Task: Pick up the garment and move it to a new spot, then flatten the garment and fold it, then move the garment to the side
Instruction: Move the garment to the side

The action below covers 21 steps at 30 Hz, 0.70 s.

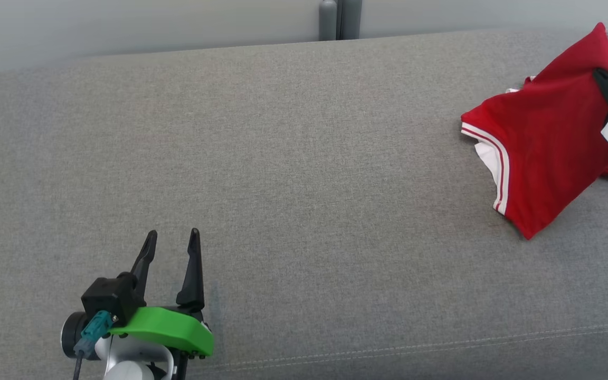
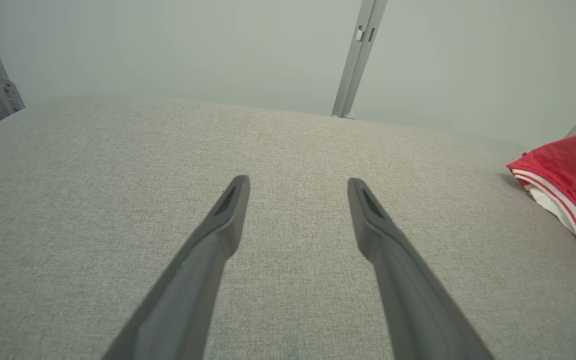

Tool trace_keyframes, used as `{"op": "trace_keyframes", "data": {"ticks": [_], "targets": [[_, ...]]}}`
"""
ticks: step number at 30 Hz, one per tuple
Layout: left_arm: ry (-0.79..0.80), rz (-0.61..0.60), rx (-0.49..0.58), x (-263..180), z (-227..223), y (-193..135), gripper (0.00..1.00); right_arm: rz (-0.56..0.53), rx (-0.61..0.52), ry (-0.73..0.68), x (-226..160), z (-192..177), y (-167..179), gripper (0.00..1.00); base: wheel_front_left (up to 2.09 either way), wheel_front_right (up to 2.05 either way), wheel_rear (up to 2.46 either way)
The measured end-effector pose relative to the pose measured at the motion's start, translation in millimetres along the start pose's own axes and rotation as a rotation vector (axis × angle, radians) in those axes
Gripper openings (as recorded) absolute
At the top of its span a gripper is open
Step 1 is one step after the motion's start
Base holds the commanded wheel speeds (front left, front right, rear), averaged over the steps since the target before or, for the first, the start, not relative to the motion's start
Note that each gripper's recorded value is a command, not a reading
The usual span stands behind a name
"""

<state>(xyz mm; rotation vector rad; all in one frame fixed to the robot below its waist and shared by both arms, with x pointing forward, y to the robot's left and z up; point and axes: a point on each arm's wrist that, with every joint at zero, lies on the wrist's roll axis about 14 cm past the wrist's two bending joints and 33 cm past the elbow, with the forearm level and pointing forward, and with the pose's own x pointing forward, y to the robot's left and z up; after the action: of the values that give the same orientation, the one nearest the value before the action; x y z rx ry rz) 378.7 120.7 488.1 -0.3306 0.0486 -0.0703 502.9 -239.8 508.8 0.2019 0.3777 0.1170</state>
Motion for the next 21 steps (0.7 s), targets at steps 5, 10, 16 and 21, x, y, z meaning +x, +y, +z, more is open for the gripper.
{"op": "trace_keyframes", "data": {"ticks": [5, 10, 16, 21], "targets": [[0.019, 0.002, 0.007, 0.5, -4.5, 1.5, 1.0, 0.009, -0.019, -0.025, 12.6, 21.3, 9.2, 0.0, 0.0, 0.0, 0.0], [0.028, 0.013, 0.013, 1.4, -6.7, 5.8, 1.0, 0.013, -0.014, -0.074, 25.6, 49.5, 16.6, 0.0, 0.0, 0.0, 0.0], [0.049, 0.032, 0.016, 3.6, -12.3, 13.2, 1.0, -0.039, 0.009, -0.059, 39.8, 52.2, 5.4, 0.0, 0.0, 0.0, 0.0], [0.051, 0.04, 0.03, 11.4, -13.4, 18.8, 1.0, -0.113, 0.039, -0.023, 48.8, 37.8, -18.4, 0.0, 0.0, 0.0, 0.0]]}}
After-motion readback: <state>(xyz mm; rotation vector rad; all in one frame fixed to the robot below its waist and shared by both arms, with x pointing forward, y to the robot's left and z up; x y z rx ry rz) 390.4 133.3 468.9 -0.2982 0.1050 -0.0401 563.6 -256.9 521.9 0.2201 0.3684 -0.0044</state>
